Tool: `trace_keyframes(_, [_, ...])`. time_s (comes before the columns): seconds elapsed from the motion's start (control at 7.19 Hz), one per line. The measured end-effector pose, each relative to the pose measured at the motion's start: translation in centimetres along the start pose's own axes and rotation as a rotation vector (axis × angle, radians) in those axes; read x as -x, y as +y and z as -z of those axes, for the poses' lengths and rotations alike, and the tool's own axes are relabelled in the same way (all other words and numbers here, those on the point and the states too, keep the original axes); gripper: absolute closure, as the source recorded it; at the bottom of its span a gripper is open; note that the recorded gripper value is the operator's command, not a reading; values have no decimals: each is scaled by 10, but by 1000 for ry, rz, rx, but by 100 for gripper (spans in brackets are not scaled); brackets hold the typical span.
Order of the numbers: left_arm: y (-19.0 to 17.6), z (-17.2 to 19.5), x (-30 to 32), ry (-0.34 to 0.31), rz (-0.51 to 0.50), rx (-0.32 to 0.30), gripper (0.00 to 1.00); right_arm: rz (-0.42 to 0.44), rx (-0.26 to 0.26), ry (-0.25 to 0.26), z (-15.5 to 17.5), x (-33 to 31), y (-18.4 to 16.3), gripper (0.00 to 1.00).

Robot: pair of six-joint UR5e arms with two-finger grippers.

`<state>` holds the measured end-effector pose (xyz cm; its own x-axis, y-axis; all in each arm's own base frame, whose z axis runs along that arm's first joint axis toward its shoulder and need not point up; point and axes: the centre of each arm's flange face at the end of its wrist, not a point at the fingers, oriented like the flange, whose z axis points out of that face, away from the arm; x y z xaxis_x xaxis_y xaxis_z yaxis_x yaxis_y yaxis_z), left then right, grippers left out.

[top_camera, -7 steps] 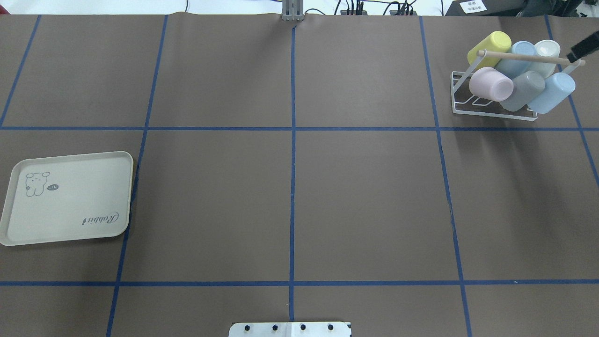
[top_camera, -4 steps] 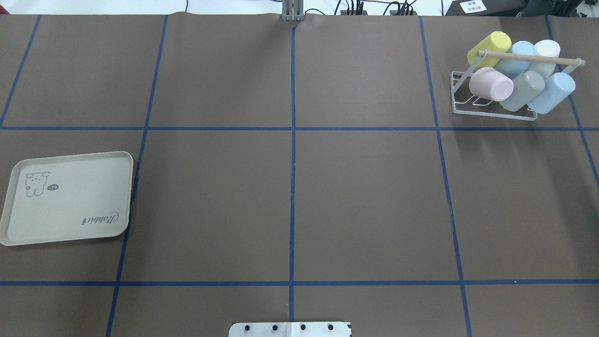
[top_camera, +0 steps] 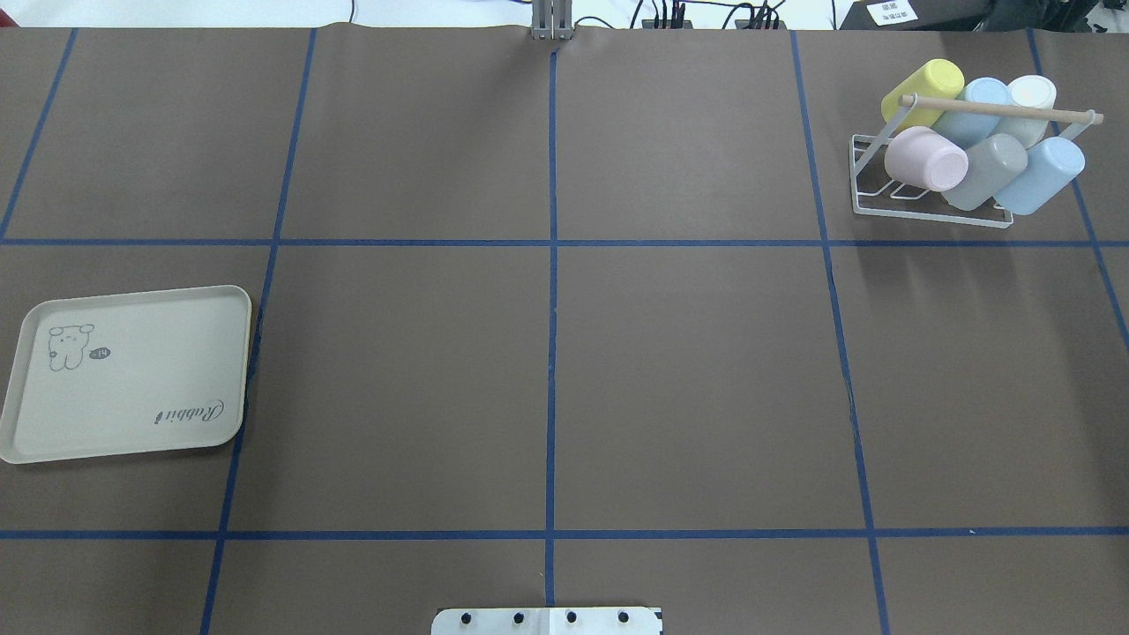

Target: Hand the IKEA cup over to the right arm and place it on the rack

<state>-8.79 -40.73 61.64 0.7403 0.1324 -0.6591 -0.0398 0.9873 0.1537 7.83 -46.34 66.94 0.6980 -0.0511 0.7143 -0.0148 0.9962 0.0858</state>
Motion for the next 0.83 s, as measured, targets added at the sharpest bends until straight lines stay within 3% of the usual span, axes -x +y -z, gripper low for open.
trace_keyframes(0.83, [-1, 1, -3, 21, -12, -8, 0, -23, -10, -2, 4, 4, 1, 0])
